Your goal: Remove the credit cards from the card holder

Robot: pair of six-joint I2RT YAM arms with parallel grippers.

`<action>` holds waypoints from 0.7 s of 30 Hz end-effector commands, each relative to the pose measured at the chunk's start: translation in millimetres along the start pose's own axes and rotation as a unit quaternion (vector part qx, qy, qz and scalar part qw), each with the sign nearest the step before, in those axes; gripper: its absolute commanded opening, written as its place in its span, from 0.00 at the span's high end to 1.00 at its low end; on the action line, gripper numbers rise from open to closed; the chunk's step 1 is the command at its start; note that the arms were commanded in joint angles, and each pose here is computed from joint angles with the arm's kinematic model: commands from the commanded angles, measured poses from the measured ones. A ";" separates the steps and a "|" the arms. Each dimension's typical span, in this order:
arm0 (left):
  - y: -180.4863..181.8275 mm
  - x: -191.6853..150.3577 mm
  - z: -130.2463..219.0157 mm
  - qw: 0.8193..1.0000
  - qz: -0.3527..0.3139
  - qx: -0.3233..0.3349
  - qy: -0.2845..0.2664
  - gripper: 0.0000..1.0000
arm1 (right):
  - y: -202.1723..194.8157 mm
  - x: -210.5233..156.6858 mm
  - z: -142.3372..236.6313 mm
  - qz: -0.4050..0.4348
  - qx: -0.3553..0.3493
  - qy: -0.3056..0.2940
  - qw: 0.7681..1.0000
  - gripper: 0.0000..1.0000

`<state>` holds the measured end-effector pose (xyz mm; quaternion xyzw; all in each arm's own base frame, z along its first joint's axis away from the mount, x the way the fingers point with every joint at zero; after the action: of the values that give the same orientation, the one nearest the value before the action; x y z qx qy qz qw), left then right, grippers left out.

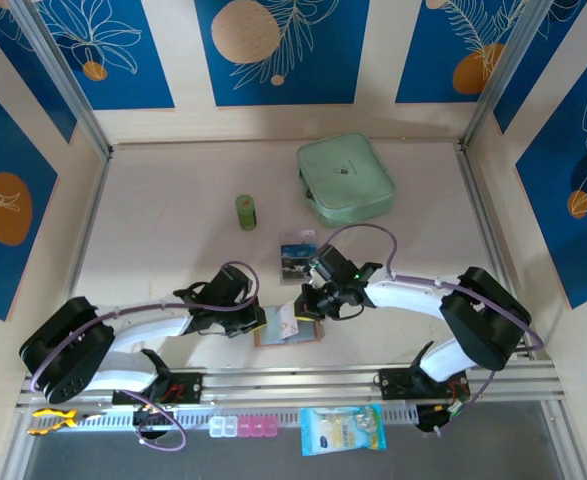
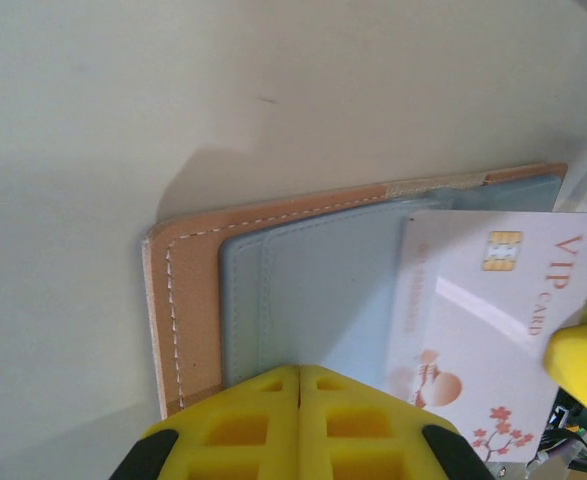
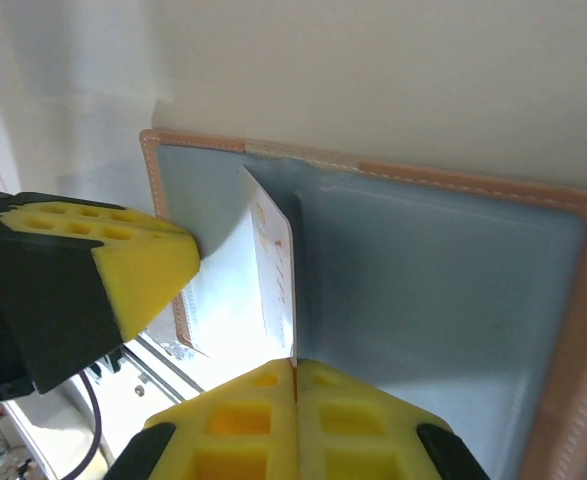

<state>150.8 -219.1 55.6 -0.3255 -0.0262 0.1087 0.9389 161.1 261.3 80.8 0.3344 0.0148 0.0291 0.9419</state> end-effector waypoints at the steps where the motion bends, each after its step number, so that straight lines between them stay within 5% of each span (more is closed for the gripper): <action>1: 14.5 -4.4 -1.0 0.999 0.004 0.034 0.005 1.00 | -11.7 -5.5 9.1 0.003 -0.038 0.003 0.999 0.94; 21: 13.1 -4.7 0.8 1.000 0.002 0.028 0.003 1.00 | 8.7 -3.9 -2.6 0.025 -0.052 0.014 0.998 0.88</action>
<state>150.1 -217.7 54.8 -0.3215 -0.0254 0.1102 0.9402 157.5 265.5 84.2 0.2913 0.0132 0.0586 0.9548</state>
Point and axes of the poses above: each hand's point on the last joint's axis, 136 mm out from that joint toward the fingers, its own z axis back along the fingers, its own y axis along the line the jaws close on, x = y × z, the point moved 4 cm from there along z, back along the fingers, and after that the axes turned 2 degrees about z, right-handed, at the moved point
